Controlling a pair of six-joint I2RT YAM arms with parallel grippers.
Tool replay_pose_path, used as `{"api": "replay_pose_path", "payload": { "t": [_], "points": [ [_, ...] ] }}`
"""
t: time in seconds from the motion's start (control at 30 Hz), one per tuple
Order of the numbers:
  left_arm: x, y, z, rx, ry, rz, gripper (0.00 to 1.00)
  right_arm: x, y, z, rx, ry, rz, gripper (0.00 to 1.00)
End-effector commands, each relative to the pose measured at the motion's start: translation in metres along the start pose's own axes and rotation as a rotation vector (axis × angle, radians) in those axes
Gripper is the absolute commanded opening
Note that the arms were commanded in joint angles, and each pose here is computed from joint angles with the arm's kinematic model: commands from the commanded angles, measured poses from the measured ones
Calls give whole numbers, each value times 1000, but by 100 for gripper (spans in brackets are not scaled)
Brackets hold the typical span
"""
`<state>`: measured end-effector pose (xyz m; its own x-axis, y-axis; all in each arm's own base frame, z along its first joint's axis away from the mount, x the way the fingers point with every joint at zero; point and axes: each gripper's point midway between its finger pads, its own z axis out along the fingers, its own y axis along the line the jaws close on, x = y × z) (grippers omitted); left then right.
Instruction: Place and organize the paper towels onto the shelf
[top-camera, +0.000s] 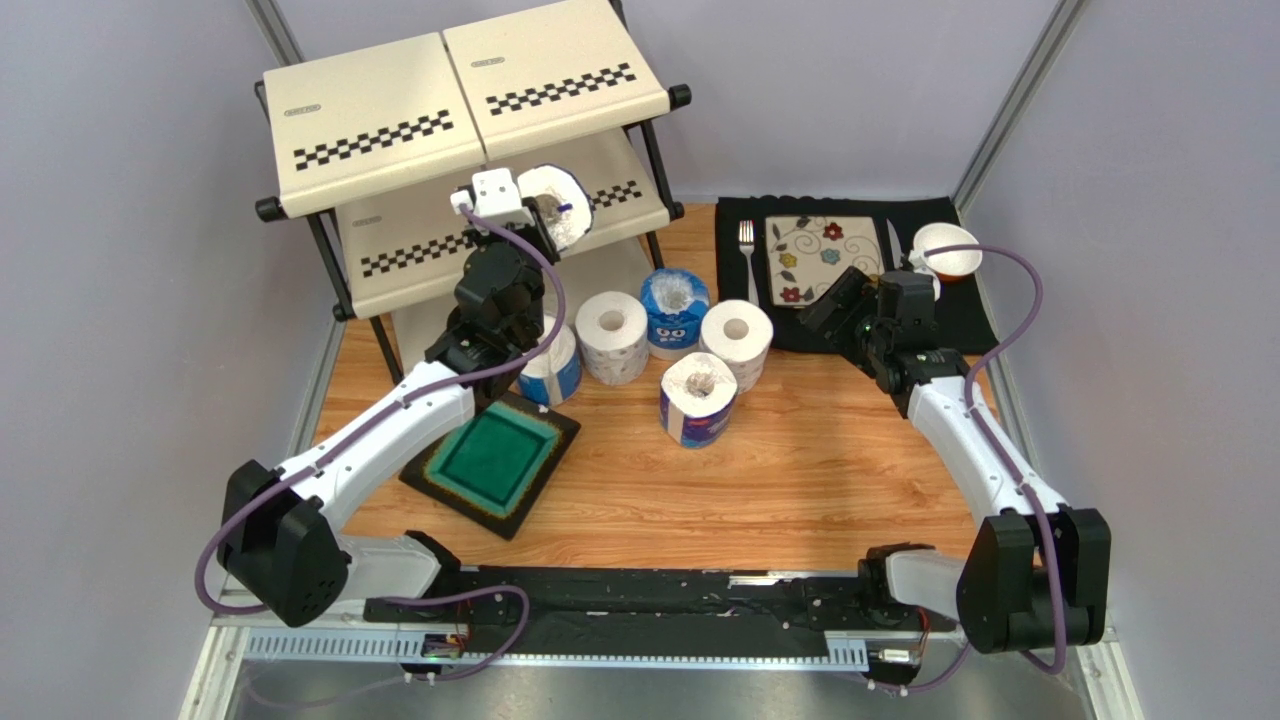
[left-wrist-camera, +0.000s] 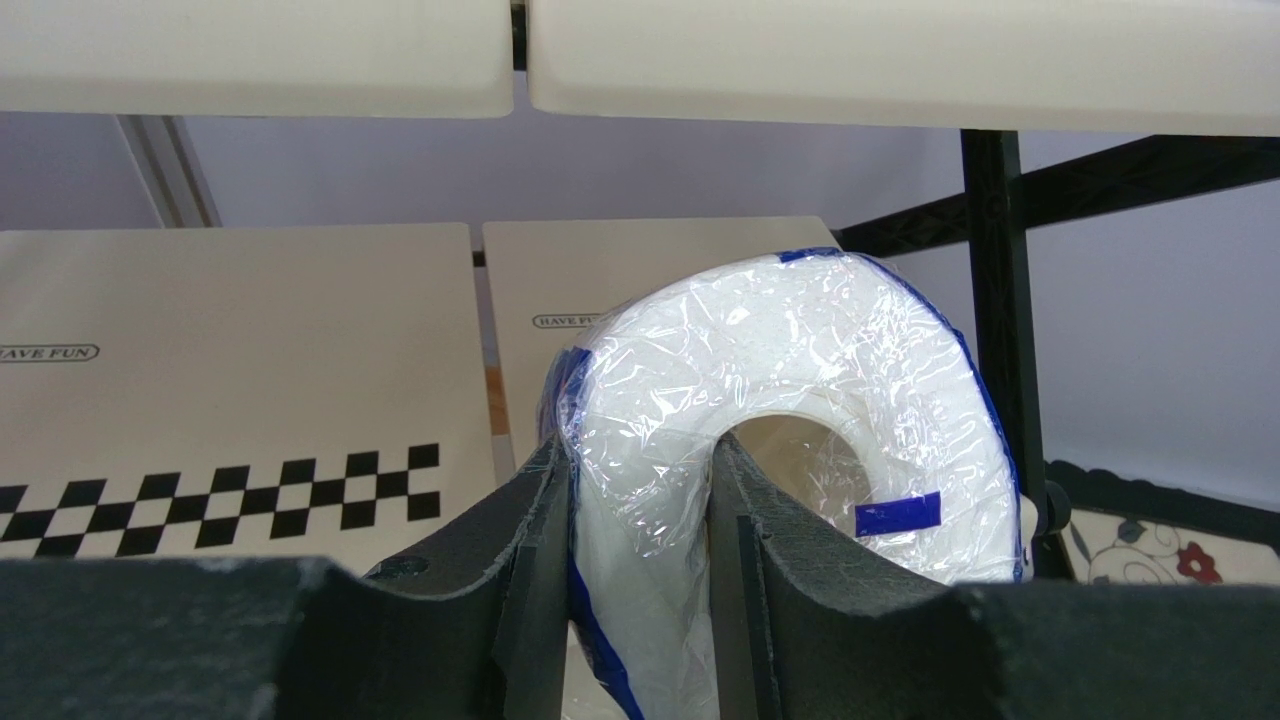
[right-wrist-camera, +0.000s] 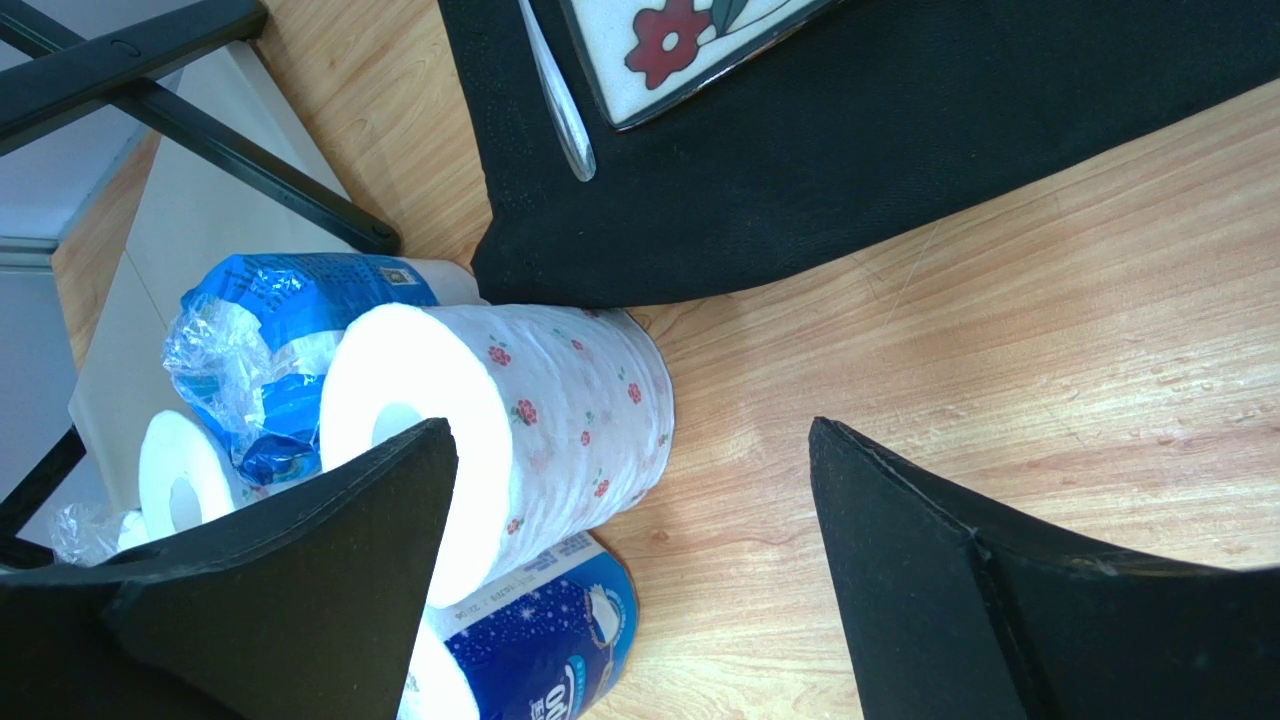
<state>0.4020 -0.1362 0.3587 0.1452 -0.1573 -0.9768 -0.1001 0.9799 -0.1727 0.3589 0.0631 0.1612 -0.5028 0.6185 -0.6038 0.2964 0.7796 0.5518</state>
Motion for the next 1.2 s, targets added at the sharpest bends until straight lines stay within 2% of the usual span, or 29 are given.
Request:
{"api": "replay_pose_path", "payload": {
  "t": [0.0, 0.63, 0.9, 1.03, 1.17],
  "points": [
    [-43, -4, 11, 1, -117, -94, 31, -2, 5, 2, -19, -2, 8, 91],
    [-31, -7, 37, -11, -87, -80, 32, 1, 7, 6, -30, 19, 19, 91],
    [-26, -7, 41, -12, -73, -83, 44, 2, 6, 7, -30, 22, 20, 91],
    [-24, -5, 42, -18, -69, -81, 57, 3, 7, 7, -39, 30, 16, 91],
    [-24, -2, 44, -24, -69, -79, 61, 5, 9, 8, -49, 45, 6, 91]
  ]
}}
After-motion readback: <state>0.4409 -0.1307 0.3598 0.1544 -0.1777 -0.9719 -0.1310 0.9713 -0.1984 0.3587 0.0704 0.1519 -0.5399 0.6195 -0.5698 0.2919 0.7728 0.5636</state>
